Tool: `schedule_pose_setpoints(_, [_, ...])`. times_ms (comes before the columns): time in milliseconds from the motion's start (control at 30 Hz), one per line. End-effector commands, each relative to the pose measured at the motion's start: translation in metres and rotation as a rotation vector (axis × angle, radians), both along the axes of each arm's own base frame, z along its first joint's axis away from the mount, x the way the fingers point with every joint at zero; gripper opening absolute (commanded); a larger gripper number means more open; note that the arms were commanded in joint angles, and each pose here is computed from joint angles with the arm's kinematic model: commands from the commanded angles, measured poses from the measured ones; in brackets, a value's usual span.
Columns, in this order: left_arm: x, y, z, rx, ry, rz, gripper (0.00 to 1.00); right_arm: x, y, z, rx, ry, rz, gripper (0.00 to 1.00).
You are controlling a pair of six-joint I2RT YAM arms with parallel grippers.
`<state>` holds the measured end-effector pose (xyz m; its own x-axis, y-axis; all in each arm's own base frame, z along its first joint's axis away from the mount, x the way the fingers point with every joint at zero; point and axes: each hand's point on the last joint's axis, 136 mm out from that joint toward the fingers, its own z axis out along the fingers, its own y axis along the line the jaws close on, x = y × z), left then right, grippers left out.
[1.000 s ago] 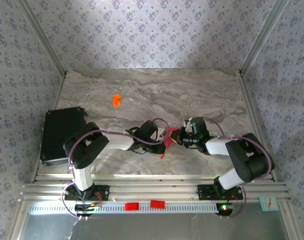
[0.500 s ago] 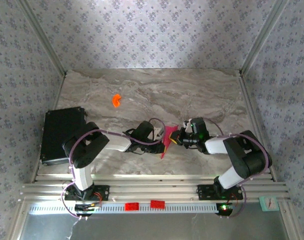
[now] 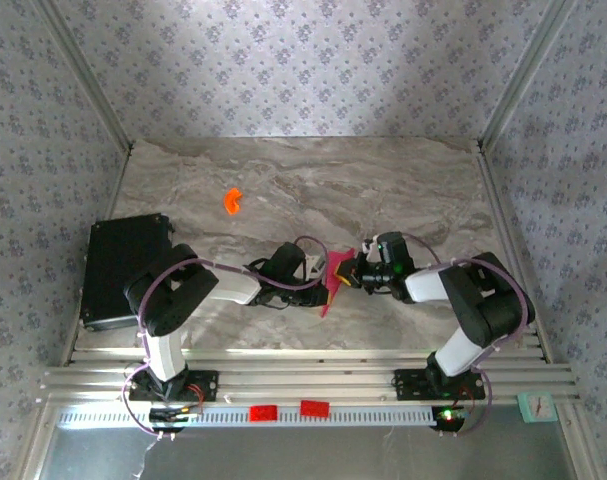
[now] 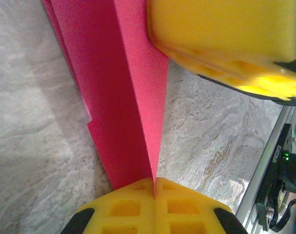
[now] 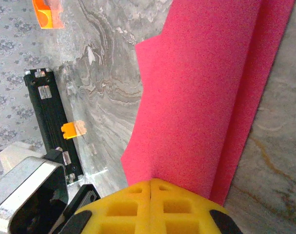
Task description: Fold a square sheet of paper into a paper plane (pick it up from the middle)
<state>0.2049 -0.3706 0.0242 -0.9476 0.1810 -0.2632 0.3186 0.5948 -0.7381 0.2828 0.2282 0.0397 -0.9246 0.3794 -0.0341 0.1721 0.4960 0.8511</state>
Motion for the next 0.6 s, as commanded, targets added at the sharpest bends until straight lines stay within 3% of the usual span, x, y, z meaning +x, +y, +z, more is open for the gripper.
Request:
schedule_pose_setpoints(0, [-0.003,0.022,-0.027,0.092,0.058,0.049,0.0,0.006,0.004,0.002,0.019,-0.009,0.012,0.03])
schedule_pose_setpoints(567, [-0.003,0.026,-0.034,0.114,0.084,0.061,0.0,0.006,-0.001,-0.013,-0.015,0.022,0.0,0.03])
